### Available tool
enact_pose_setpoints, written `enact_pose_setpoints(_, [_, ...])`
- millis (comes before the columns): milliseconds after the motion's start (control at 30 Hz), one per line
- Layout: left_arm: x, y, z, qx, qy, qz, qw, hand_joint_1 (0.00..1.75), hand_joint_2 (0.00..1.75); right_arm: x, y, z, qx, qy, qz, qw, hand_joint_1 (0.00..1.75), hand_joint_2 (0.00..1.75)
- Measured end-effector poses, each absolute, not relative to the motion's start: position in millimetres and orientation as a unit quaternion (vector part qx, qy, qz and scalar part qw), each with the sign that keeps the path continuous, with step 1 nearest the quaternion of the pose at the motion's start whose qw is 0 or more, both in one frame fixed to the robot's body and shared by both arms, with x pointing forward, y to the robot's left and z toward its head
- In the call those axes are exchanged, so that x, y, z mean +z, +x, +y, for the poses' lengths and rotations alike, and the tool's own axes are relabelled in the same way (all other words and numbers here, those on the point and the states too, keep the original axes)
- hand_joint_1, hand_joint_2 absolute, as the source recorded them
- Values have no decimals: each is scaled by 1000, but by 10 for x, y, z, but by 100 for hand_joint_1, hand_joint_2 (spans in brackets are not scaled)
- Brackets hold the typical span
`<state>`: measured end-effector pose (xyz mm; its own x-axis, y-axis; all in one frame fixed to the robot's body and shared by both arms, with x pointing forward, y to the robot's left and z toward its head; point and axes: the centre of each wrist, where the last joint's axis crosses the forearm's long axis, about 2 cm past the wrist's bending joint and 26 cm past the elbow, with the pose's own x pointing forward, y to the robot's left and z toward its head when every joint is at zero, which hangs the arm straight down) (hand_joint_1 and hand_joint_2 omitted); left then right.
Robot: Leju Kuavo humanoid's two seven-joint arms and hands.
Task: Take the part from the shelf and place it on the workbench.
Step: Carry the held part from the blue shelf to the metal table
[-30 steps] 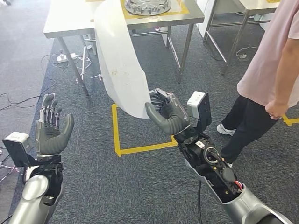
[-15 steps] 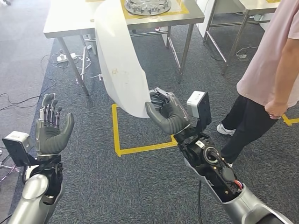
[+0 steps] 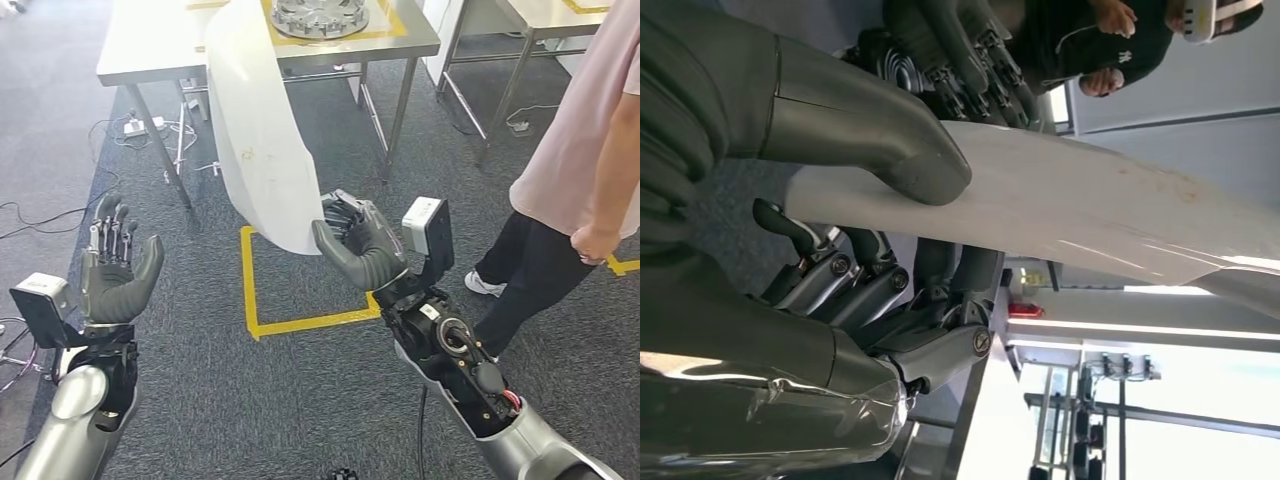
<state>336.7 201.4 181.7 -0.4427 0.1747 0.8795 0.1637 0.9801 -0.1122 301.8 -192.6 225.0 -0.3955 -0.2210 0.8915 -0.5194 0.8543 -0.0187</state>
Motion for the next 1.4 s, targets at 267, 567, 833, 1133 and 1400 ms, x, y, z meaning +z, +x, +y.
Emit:
enact_pose_setpoints(267, [1810, 3371, 2020, 7, -95, -849, 519, 0, 175, 2224, 3015, -1920, 150, 226, -820, 504, 175, 175])
enact_pose_setpoints(567, [1777, 3353, 2039, 9, -88, -847, 525, 0, 175, 2222, 3027, -1915, 153, 227, -820, 503, 175, 175])
enact_pose_setpoints(833, [1781, 3347, 2041, 11, -83, -847, 525, 0, 175, 2221, 3030, -1913, 156, 231, -819, 501, 175, 175])
enact_pose_setpoints(1133, [1728, 3304, 2019, 6, -88, -842, 532, 0, 175, 2181, 3007, -1917, 155, 232, -816, 506, 175, 175])
enact_pose_setpoints(1400, [1753, 3315, 2012, 4, -91, -844, 528, 0, 175, 2216, 3019, -1914, 154, 231, -819, 501, 175, 175])
